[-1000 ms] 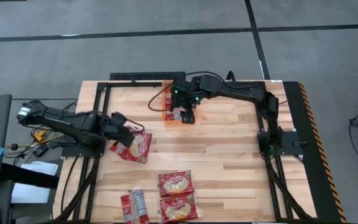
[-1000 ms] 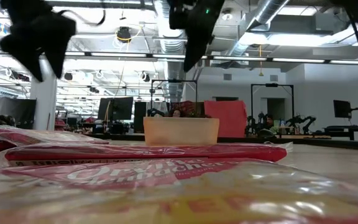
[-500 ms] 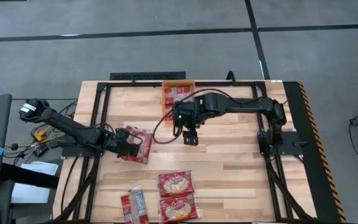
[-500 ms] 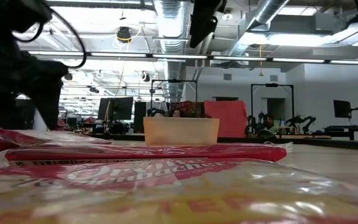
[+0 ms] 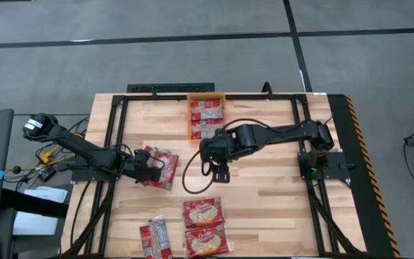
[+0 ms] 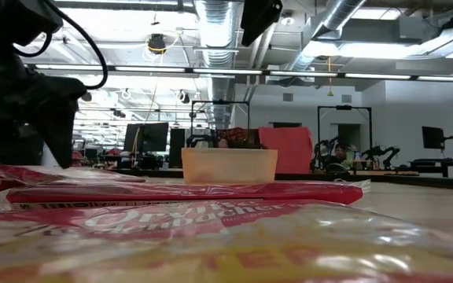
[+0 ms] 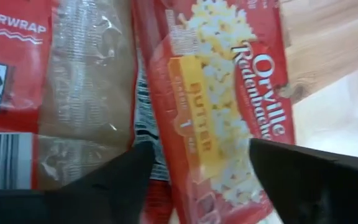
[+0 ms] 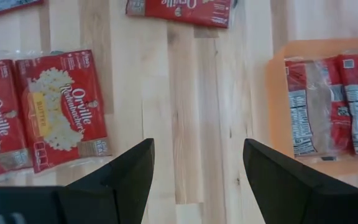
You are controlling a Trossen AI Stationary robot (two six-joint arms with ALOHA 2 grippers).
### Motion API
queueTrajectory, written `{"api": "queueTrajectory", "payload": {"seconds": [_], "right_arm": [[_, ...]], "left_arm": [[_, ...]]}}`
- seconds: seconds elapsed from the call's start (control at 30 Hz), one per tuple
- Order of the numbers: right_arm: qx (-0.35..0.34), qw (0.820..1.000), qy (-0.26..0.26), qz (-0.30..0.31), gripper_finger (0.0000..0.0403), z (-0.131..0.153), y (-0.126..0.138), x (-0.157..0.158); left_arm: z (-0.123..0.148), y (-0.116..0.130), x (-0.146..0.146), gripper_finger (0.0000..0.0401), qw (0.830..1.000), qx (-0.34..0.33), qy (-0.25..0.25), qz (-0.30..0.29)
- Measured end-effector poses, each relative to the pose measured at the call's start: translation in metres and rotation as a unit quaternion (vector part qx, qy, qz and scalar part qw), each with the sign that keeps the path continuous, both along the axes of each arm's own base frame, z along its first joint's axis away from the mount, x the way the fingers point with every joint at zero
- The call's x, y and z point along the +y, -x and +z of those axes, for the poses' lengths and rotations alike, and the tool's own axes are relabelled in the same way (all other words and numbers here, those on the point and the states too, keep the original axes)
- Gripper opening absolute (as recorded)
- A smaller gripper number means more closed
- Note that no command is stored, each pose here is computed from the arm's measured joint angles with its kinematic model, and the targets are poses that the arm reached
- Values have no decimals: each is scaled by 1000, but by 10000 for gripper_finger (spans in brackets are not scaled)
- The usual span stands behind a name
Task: Sort popcorn bags into baskets
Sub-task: Put the red popcorn bag into the orange bin
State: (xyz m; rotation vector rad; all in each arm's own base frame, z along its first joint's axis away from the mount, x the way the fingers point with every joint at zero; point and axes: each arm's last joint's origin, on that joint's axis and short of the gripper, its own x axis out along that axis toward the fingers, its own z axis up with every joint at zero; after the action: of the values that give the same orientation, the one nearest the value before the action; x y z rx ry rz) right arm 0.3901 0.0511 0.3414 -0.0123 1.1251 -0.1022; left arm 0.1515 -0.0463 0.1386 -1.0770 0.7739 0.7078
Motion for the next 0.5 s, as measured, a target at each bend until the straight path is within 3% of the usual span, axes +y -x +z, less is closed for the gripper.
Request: {"api": "queueTrajectory", "payload": {"seconds": [0.3,0.5], "right_arm": [[-5,998,-28,-50,269,0,3,19],[-26,990,-58,-127,269,1,4,29]], "left_arm": [[-1,-3,0,24,1000,-14,-17,5],[8,-15,-3,12,995,-95,-5,25]]}}
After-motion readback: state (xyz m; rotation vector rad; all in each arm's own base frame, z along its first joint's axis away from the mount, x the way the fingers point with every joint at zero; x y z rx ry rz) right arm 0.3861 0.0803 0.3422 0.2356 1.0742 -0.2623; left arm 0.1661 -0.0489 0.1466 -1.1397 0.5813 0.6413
